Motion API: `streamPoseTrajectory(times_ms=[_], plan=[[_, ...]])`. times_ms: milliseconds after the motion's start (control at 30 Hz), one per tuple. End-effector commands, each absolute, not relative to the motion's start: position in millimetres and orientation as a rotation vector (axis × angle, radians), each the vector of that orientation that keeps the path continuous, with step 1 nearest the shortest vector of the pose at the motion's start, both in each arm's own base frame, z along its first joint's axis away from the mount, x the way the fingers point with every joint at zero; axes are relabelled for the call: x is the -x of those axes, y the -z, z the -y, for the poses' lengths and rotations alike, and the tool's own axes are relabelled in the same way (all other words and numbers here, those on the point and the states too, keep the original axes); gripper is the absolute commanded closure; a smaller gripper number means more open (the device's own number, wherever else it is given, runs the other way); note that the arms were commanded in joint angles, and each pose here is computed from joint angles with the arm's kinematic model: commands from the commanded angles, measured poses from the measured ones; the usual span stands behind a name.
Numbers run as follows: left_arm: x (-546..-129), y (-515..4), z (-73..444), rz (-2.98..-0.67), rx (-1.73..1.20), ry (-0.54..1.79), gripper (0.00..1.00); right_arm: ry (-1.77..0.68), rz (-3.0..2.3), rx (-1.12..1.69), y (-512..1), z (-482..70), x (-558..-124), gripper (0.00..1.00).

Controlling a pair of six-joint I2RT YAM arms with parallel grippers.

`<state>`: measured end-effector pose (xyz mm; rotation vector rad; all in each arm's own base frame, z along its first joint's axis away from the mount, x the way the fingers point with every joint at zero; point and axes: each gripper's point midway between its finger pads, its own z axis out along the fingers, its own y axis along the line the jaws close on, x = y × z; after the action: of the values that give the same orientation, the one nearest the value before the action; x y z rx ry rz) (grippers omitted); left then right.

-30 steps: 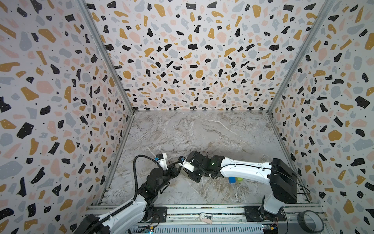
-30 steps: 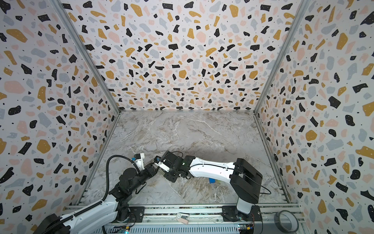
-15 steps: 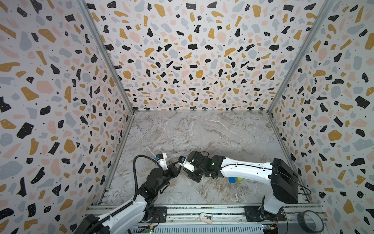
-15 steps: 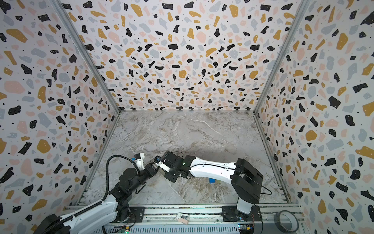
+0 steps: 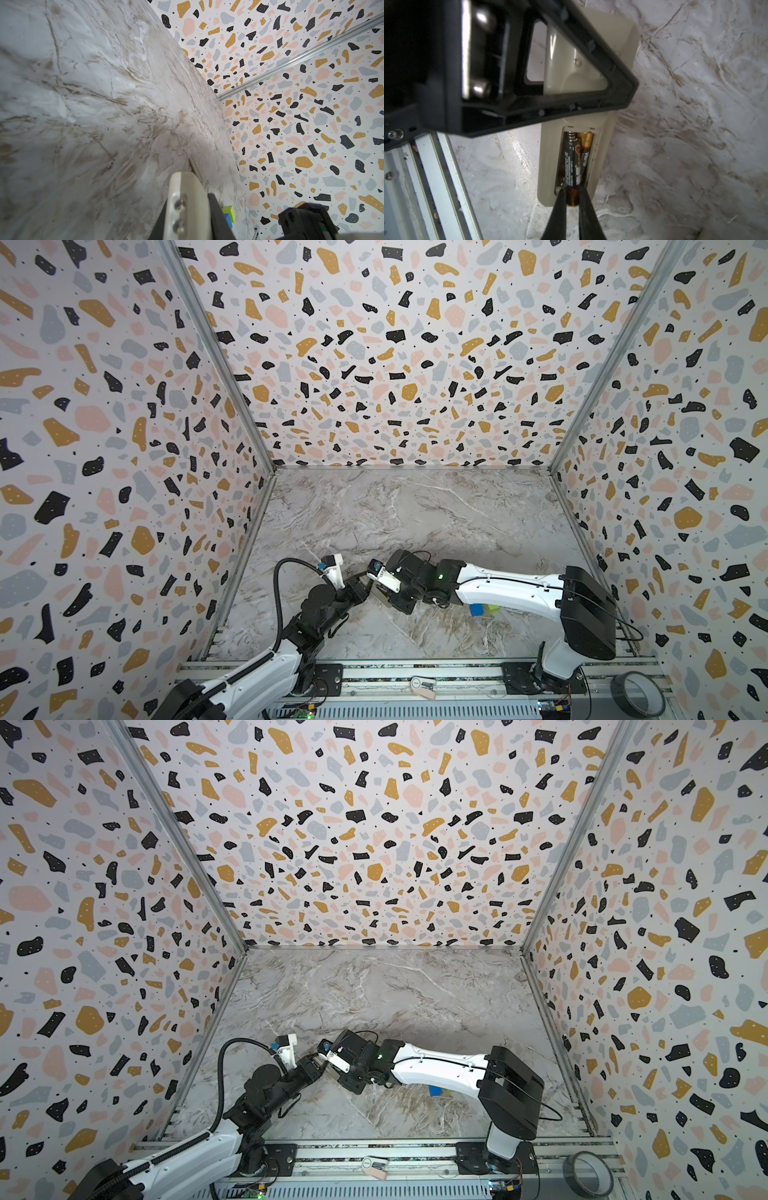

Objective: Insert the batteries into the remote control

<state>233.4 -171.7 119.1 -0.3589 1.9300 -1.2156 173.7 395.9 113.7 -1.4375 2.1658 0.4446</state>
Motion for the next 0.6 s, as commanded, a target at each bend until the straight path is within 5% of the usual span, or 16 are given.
streamPoseTrajectory(times_ms=[0,567], plan=[[-227.7,-116.8,171.6,-1.904,0.326,1.232,1.00,-0.447,-2.169,1.424,-122.6,-390.6,-172.8,1.00],[-229.4,-118.6,173.7,-1.908,0.314,1.228,1.00,-0.370,-2.202,1.442,-113.5,-385.1,-175.7,1.00]])
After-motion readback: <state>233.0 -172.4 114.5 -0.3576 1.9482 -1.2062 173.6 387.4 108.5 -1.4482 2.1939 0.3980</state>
